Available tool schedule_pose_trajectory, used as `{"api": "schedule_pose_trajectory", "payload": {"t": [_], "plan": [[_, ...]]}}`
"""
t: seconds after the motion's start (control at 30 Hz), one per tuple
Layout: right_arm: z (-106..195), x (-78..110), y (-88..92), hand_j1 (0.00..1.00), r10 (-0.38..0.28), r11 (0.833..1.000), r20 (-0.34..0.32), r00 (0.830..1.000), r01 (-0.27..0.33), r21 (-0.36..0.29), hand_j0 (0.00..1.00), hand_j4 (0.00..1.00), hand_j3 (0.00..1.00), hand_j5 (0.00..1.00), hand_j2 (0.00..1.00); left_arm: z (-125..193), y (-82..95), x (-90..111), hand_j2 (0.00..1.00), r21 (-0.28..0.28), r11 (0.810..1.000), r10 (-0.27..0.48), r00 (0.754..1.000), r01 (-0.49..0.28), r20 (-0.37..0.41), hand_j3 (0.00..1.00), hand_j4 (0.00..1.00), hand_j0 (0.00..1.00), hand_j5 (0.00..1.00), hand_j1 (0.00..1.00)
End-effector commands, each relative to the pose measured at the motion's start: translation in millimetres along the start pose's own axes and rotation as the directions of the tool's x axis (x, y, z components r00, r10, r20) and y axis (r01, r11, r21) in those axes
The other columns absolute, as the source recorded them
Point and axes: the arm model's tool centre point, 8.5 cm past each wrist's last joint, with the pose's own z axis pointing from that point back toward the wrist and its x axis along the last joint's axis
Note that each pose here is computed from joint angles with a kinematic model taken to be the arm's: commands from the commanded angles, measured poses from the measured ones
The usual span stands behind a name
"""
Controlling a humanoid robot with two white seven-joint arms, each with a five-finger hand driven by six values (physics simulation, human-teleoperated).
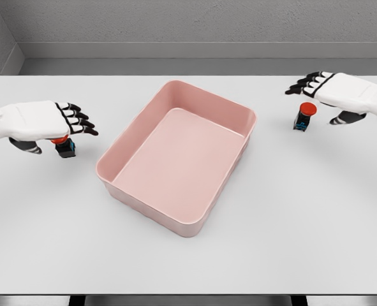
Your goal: Put the industrial switch in the basket with both arms
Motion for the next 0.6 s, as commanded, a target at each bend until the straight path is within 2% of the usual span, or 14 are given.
{"api": "schedule_pose_trajectory", "payload": {"t": [0.0,0.07,0.1,0.13,0.23,0.3,0.43,0.57], "plan": [[-3.4,-1.2,3.9,1.0,-0.007,1.0,-0.005,1.0,0.007,0.016,1.0,1.0,1.0,1.0,1.0,-3.3,-1.7,-0.6,1.0,-0.008,1.0,-0.007,1.0,0.007,-0.008,1.0,1.0,1.0,1.0,1.0],[-13.0,3.5,2.8,1.0,0.018,1.0,0.006,1.0,-0.018,0.02,1.0,1.0,1.0,1.0,1.0,-11.5,-8.2,2.8,1.0,-0.038,0.999,-0.009,1.0,0.009,-0.008,1.0,1.0,1.0,1.0,1.0],[-14.2,3.6,0.0,1.0,0.022,1.0,0.007,1.0,-0.023,0.016,1.0,1.0,1.0,1.0,1.0,-14.5,-19.8,0.2,1.0,-0.069,0.997,0.014,1.0,-0.014,-0.009,1.0,1.0,1.0,1.0,1.0],[-15.6,2.5,0.7,1.0,0.024,1.0,0.003,1.0,-0.024,0.019,1.0,1.0,1.0,1.0,1.0,-12.6,-23.7,-8.7,1.0,-0.076,0.996,0.032,0.999,-0.034,-0.032,1.0,1.0,1.0,1.0,1.0],[-25.5,3.8,3.3,1.0,0.035,0.999,0.003,0.999,-0.036,0.029,1.0,1.0,1.0,1.0,1.0,-12.4,-20.3,-17.2,1.0,-0.072,0.996,0.039,0.998,-0.042,-0.053,1.0,1.0,1.0,1.0,1.0],[-29.7,4.1,8.2,1.0,0.049,0.997,-0.001,0.999,-0.048,0.056,1.0,1.0,1.0,1.0,1.0,-13.2,-25.3,-25.3,1.0,-0.078,0.995,0.063,0.995,-0.068,-0.072,1.0,1.0,1.0,1.0,1.0],[-35.2,-2.0,16.9,1.0,0.053,0.995,-0.024,0.998,-0.05,0.087,1.0,1.0,1.0,1.0,1.0,-20.2,-21.3,-23.3,1.0,-0.063,0.996,0.064,0.996,-0.068,-0.06,1.0,1.0,1.0,1.0,1.0],[-41.2,-3.2,22.6,1.0,0.052,0.994,-0.032,0.998,-0.049,0.102,1.0,1.0,1.0,1.0,1.0,-32.6,-26.9,-25.9,0.96,-0.071,0.994,0.078,0.995,-0.082,-0.067,0.96,0.96,0.96,0.96,0.96]]}}
